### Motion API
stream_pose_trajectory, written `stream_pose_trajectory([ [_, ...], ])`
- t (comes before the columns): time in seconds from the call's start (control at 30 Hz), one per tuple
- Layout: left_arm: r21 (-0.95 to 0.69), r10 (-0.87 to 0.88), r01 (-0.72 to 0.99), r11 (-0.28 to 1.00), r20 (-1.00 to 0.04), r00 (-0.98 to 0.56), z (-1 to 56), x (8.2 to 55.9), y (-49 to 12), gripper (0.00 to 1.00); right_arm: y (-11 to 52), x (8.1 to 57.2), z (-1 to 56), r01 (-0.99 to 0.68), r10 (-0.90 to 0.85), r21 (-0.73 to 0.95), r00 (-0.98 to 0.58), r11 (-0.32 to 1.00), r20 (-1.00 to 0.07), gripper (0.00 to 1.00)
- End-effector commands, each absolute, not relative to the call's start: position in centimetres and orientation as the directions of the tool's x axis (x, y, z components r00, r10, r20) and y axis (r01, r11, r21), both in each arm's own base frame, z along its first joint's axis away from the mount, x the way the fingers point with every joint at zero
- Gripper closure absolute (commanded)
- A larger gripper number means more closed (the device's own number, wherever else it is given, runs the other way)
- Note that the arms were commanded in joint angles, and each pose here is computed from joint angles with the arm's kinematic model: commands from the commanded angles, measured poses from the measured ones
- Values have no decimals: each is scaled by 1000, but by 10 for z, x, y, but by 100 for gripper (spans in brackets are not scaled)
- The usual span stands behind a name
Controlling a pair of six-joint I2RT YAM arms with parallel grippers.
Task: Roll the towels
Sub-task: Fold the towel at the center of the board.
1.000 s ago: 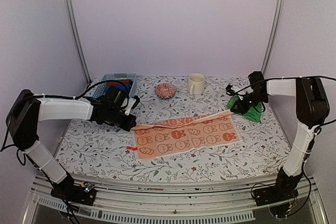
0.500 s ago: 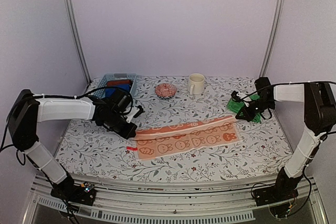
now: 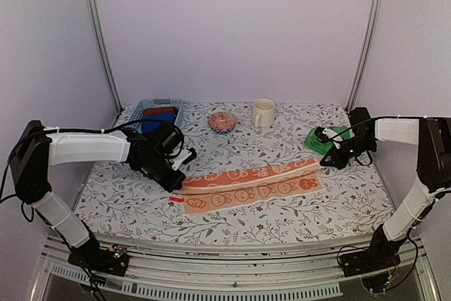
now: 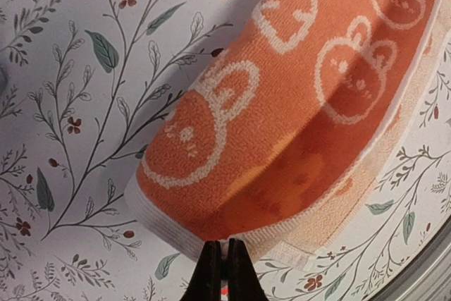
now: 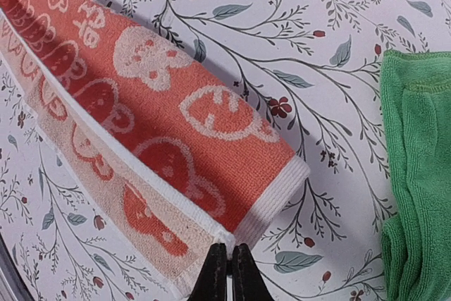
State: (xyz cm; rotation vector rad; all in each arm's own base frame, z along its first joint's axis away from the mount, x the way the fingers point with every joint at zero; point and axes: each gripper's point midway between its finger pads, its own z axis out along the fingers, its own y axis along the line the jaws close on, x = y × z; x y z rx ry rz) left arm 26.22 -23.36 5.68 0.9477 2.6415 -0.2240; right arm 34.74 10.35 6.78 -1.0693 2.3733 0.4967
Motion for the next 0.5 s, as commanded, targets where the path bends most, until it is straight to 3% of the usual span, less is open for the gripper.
stream_pose_trajectory([
  [0.0, -36, 617, 669, 742, -354, -703, 69, 253, -233, 100, 99, 333, 73, -782, -596, 138, -564, 608, -571, 96],
  [0.47, -74, 695, 731, 678, -256, -672, 48, 222, -246, 100, 96, 311, 52, -798, -624, 166, -565, 579, -540, 96],
])
